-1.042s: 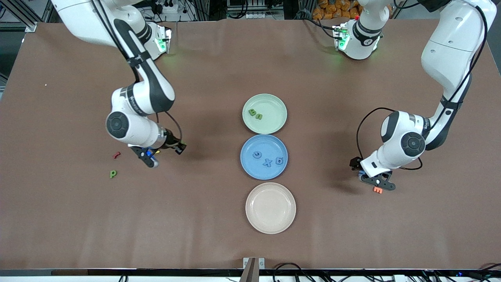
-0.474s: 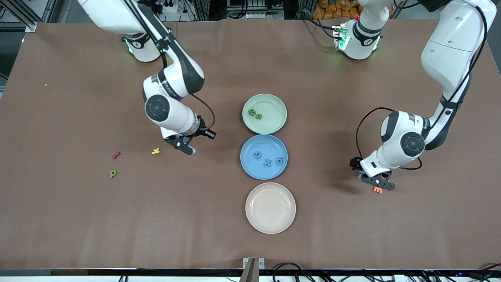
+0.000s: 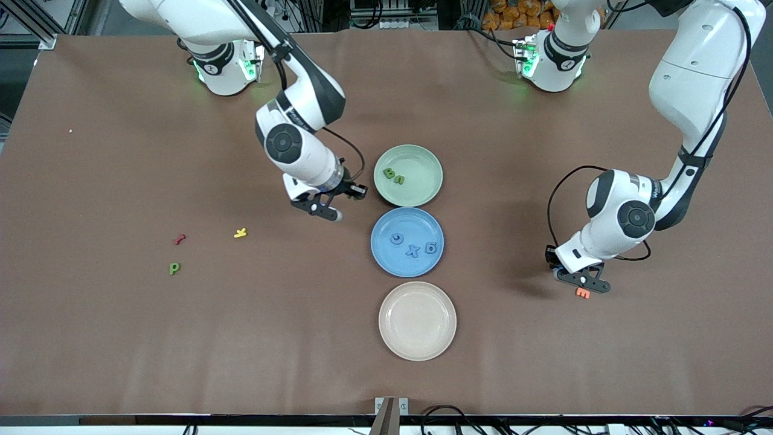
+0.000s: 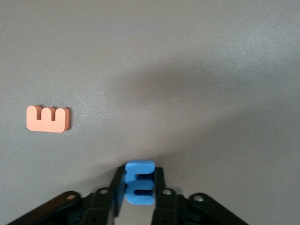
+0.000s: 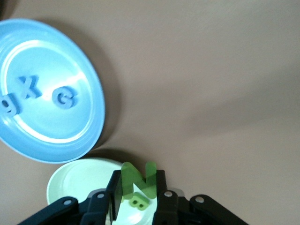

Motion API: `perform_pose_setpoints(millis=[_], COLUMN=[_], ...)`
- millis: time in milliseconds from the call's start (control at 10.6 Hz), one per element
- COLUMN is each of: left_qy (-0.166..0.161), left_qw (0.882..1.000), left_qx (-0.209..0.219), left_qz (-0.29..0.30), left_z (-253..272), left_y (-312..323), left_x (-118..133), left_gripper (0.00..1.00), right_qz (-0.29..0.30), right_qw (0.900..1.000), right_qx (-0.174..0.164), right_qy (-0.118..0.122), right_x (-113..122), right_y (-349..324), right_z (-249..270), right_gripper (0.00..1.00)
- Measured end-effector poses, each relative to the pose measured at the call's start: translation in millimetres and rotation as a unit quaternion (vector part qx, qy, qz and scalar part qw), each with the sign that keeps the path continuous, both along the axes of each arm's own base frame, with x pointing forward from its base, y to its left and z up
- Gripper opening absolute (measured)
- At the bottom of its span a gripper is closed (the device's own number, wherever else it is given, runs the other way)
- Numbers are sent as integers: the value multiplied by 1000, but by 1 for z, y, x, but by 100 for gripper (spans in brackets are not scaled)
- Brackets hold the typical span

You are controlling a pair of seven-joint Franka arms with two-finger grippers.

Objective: Sort letters by color into matching plates
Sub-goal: 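Carry the N to the green plate while the left gripper grasps blue E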

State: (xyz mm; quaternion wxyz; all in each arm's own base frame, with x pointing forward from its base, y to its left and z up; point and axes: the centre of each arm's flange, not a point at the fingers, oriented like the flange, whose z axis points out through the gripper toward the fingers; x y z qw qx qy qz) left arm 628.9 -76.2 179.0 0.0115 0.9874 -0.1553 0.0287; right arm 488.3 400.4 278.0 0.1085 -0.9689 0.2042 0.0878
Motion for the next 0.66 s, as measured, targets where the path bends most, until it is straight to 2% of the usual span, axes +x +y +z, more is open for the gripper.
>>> perform_pose_setpoints(millis=[189, 474, 663], left_qy=[-1, -2, -6], left_qw=[1000, 1000, 1000], left_qx=[0, -1, -6], left_qz=[3, 11, 24], left_z=[0, 0, 3], left_y=[0, 0, -7], left_x=[-1, -1, 0], left_gripper=[27, 27, 27], right_qz=[-17, -30, -37], right_qw=[1000, 999, 999], right_qx=[16, 27, 27], right_qy=[-11, -9, -3], right_x=[-19, -45, -53], right_y=[33, 66, 78], right_z=[-20, -43, -48], right_gripper=[32, 32, 32])
